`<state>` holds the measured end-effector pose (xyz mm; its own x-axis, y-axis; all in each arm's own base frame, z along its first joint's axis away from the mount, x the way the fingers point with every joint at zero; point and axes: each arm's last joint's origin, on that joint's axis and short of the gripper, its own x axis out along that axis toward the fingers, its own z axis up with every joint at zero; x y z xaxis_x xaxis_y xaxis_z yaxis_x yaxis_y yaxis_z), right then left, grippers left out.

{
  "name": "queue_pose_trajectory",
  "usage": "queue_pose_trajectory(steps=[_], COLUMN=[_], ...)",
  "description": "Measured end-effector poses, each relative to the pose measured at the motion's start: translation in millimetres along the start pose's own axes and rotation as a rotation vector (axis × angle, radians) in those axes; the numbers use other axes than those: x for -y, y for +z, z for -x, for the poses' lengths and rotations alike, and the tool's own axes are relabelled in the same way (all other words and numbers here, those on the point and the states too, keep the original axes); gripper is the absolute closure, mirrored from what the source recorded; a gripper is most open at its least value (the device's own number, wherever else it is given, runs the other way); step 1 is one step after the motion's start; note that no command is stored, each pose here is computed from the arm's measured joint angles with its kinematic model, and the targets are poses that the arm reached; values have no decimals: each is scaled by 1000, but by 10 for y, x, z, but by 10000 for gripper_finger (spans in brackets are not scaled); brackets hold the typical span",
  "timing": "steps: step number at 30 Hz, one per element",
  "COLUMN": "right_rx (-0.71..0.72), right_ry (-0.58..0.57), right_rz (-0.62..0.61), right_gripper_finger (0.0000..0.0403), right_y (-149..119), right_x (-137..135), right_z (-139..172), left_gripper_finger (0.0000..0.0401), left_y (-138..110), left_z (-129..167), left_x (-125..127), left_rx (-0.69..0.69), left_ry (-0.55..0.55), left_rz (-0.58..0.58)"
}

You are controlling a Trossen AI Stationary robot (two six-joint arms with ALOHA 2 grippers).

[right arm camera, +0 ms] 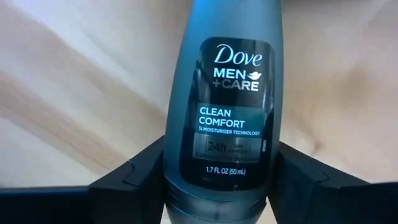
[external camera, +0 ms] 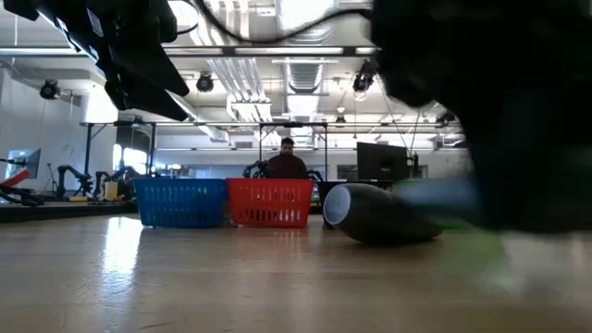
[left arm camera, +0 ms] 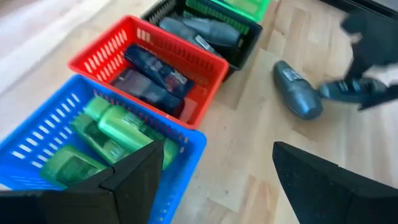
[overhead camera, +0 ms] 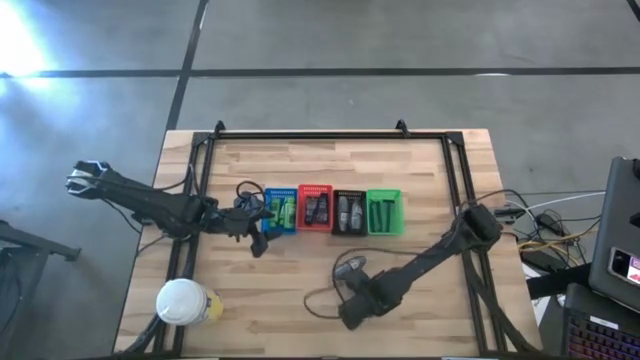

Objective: Pick & Place Travel size toiletries
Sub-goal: Put the deodorant into the black basket

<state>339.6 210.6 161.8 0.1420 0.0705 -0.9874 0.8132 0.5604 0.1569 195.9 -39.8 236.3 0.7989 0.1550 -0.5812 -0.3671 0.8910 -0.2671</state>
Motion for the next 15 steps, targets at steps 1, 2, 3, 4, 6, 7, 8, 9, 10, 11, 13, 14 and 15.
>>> queue_pose_trajectory(steps=[1,2,3,4,6,7,8,9,10,11,13,14,15], right_rx=[33,62,85,114,184,225,265,304,335,353,374,371,361], right_ry=[24,51,85,114,152,157,153,142,135,134,127,130,130], right_rz=[-16,-35,-59,-80,-138,-170,-208,-245,-279,-300,-314,-317,-317], right_gripper_finger=[201,201,201,201,201,199,196,193,190,189,189,189,190], right_y=[18,34,55,72,159,226,317,427,553,683,966,1105,1233], right_x=[-1,-4,1,18,87,141,209,283,353,417,518,557,600], right_z=[97,202,329,457,701,815,925,1017,1094,1145,1174,1172,1159], left_gripper_finger=[95,95,95,95,95,95,95,95,95,95,95,95,95], left_y=[-2,-5,-6,-9,-10,-12,-13,-11,-11,-10,-10,-10,-10], left_z=[0,0,0,1,0,0,0,-1,-1,-2,-2,-2,-2], left_x=[2,6,9,11,13,12,12,13,13,13,13,13,13], left_rx=[-6,-14,-20,-26,-31,-33,-33,-31,-31,-31,-29,-29,-29], left_ry=[-9,-19,-29,-36,-43,-42,-41,-42,-42,-41,-41,-41,-41], left_rz=[0,0,0,0,1,0,0,1,1,0,-12,-22,-30])
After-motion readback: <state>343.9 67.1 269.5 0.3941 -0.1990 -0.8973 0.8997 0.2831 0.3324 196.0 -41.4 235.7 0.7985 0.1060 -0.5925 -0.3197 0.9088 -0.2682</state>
